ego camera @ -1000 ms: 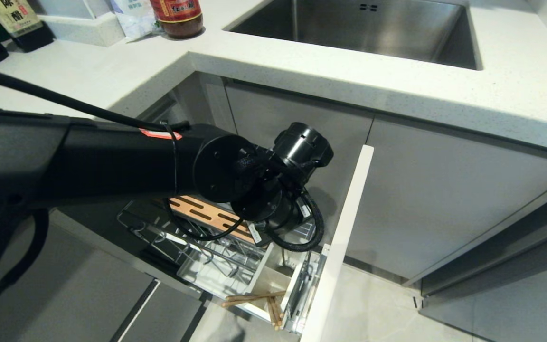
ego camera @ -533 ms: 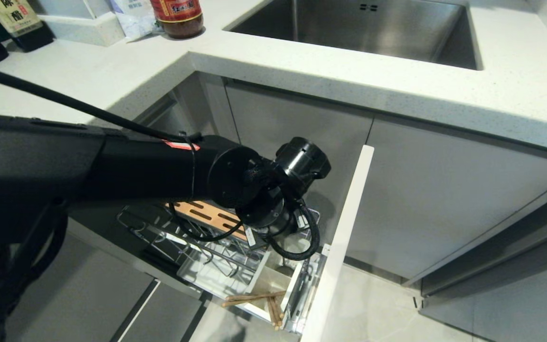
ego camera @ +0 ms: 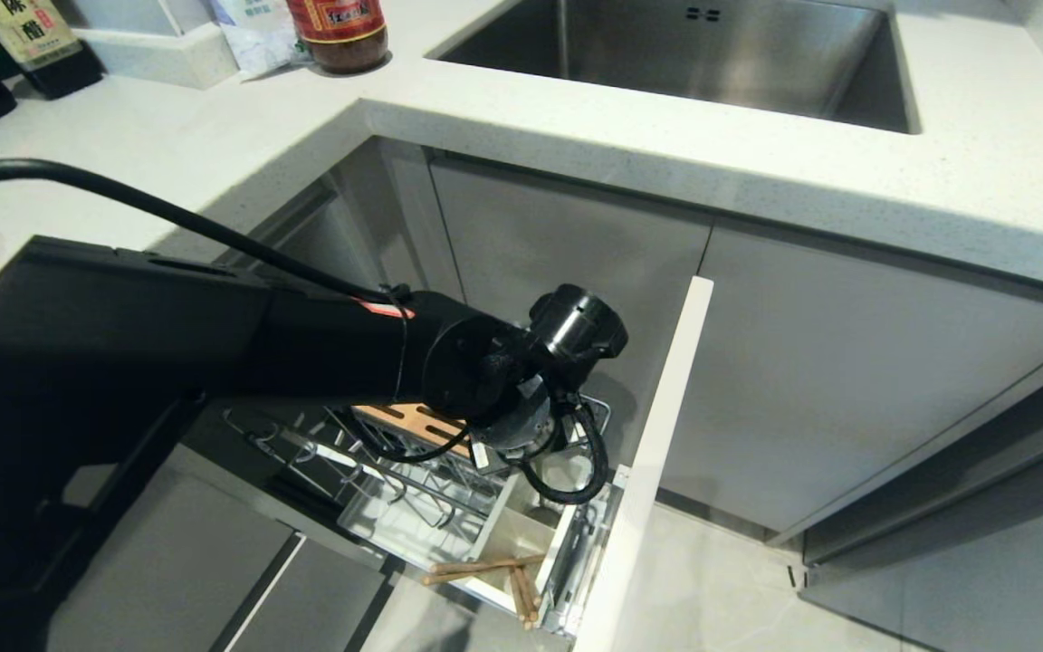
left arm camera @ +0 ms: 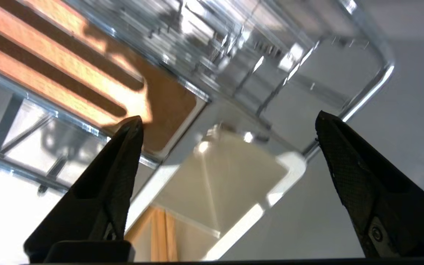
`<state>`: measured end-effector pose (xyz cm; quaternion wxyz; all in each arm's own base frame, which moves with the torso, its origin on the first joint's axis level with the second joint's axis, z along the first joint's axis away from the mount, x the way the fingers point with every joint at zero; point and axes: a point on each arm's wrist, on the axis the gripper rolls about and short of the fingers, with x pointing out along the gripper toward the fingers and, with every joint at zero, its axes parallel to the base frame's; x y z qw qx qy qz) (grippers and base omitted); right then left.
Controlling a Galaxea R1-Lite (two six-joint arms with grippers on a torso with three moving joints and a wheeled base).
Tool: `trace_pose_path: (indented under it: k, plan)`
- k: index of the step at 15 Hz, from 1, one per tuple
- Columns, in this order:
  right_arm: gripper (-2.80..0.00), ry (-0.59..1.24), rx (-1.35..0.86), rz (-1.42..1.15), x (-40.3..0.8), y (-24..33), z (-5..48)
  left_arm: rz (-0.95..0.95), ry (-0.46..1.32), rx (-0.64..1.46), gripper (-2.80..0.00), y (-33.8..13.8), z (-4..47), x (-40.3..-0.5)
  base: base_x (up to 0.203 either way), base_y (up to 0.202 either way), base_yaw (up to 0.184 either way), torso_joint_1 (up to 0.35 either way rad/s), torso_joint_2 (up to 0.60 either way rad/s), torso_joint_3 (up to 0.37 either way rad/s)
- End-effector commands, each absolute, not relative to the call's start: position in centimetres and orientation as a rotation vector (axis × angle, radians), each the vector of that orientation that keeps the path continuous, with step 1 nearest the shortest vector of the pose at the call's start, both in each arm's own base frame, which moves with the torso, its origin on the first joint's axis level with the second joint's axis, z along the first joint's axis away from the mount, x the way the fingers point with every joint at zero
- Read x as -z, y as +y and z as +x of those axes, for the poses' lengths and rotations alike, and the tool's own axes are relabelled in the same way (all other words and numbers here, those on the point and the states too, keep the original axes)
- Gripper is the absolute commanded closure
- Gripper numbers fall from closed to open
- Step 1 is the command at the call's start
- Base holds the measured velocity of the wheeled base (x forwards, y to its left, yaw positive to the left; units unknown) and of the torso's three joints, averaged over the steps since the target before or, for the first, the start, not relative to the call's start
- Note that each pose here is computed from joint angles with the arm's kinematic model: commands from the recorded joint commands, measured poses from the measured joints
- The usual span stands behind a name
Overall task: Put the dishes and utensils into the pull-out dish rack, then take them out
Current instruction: Take the fork out of the cupboard
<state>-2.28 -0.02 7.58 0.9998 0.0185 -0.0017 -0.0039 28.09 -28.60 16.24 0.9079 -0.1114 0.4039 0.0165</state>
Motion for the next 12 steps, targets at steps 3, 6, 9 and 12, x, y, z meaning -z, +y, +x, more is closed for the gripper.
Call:
trace_pose_path:
  k: [3, 6, 9, 12]
  plan:
    - [0.00, -0.003, 0.008, 0.037, -7.58, -0.02, -2.28, -0.235, 0.802, -0.055, -2.80, -28.70, 28.38, -15.65, 0.000, 0.000, 0.000, 0.000, 0.00, 0.000]
    - [0.00, -0.003, 0.008, 0.037, -7.58, -0.02, -2.28, -0.234, 0.783, -0.065, -2.80, -28.85, 28.50, -15.51, 0.000, 0.000, 0.000, 0.000, 0.00, 0.000]
    - [0.00, -0.003, 0.008, 0.037, -7.58, -0.02, -2.28, -0.238, 0.755, -0.079, -2.80, -28.96, 28.74, -15.39, 0.000, 0.000, 0.000, 0.000, 0.00, 0.000]
    - [0.00, -0.003, 0.008, 0.038, -7.58, -0.02, -2.28, -0.234, 0.741, -0.090, -2.80, -29.05, 28.80, -15.15, 0.000, 0.000, 0.000, 0.000, 0.00, 0.000]
